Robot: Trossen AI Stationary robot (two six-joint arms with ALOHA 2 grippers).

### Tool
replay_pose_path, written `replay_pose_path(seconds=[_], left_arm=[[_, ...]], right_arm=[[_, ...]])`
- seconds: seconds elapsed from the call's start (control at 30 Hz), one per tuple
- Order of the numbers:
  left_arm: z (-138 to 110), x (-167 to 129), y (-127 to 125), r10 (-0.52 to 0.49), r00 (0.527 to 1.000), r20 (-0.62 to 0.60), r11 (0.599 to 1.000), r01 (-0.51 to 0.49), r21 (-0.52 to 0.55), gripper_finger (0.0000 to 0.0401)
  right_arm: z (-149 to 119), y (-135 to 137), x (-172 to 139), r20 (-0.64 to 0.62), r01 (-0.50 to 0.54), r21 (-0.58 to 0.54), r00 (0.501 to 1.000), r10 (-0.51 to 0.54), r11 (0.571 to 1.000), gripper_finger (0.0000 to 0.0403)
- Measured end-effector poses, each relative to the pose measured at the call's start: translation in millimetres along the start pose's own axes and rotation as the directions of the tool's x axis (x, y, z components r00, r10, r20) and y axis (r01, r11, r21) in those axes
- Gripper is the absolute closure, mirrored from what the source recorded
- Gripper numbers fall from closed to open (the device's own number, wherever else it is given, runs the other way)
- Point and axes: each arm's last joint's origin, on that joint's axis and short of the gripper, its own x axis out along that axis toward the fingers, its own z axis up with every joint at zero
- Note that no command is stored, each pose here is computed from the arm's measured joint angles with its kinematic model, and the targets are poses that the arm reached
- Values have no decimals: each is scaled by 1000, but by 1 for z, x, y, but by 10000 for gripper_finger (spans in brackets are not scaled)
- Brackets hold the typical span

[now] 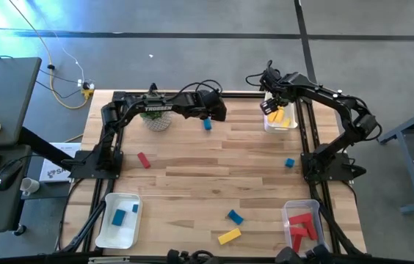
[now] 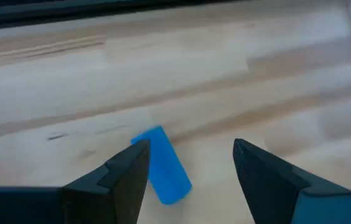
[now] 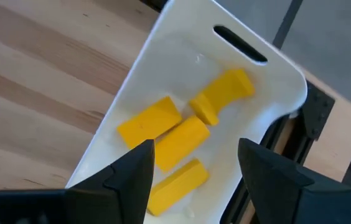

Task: Sort & place blocks by color
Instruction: Put the blue block into the bottom white bin

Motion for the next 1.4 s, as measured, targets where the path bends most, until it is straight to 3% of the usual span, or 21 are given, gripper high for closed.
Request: replay_pose_path(seconds=[0.37,1.2,1.4], left_arm=[[-17,27,-4,42,998,-52,988,-49,-143,183],[-33,50,-2,118,990,-74,977,-129,-167,183],[-29,53,1,53,981,-189,979,-88,-184,183]], right_arm=[[4,2,0,32,-28,-164,999,33,986,185],[8,4,0,69,-73,-185,994,87,980,185],[8,4,-1,68,-78,-206,993,94,975,185]])
